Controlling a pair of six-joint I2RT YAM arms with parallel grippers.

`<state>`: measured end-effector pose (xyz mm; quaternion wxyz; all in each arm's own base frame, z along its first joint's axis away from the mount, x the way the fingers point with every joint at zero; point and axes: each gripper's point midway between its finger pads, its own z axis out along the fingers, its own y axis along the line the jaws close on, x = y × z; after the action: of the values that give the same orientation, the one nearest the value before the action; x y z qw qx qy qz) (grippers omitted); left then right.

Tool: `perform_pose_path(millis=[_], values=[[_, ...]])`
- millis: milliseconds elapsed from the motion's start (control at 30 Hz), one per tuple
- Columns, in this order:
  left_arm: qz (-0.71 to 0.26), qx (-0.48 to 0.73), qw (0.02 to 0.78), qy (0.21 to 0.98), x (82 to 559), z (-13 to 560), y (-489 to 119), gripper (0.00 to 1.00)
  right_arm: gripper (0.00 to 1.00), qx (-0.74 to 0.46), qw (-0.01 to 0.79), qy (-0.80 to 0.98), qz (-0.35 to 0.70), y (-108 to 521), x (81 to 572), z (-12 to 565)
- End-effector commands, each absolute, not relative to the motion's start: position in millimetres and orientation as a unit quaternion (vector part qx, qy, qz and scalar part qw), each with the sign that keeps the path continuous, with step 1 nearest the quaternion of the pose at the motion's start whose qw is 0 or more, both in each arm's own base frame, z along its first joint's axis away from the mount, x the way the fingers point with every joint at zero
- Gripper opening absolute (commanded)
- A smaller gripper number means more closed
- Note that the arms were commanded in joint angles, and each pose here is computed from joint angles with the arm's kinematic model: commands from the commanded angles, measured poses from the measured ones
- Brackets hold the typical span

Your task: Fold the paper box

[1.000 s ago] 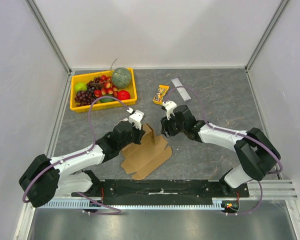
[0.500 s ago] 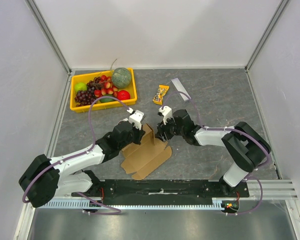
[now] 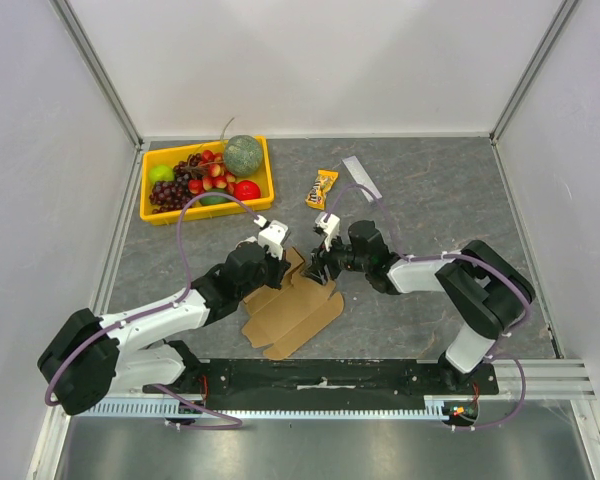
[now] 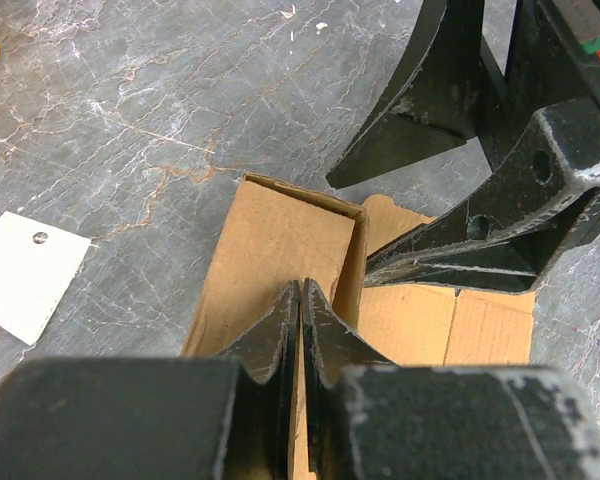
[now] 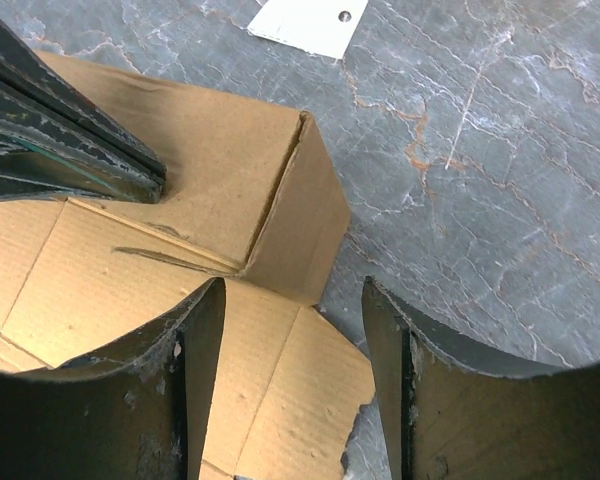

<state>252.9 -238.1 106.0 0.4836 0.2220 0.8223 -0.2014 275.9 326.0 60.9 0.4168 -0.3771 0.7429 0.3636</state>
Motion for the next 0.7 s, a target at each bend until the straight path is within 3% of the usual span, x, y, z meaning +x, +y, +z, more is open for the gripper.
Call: perform_pose_path(millis=[0,667], values=[[-0.215,0.223,0.494,0.812,255.1,117.9,-243.3,0.08,0.64,-0.394,0.439,0.708,0.389,338.0,276.6,71.6],[-0.193,0.193,0.529,0.804,259.3,161.8,-225.2,0.09,0.66,-0.403,0.438,0.688,0.415,348.9,275.1,70.2]])
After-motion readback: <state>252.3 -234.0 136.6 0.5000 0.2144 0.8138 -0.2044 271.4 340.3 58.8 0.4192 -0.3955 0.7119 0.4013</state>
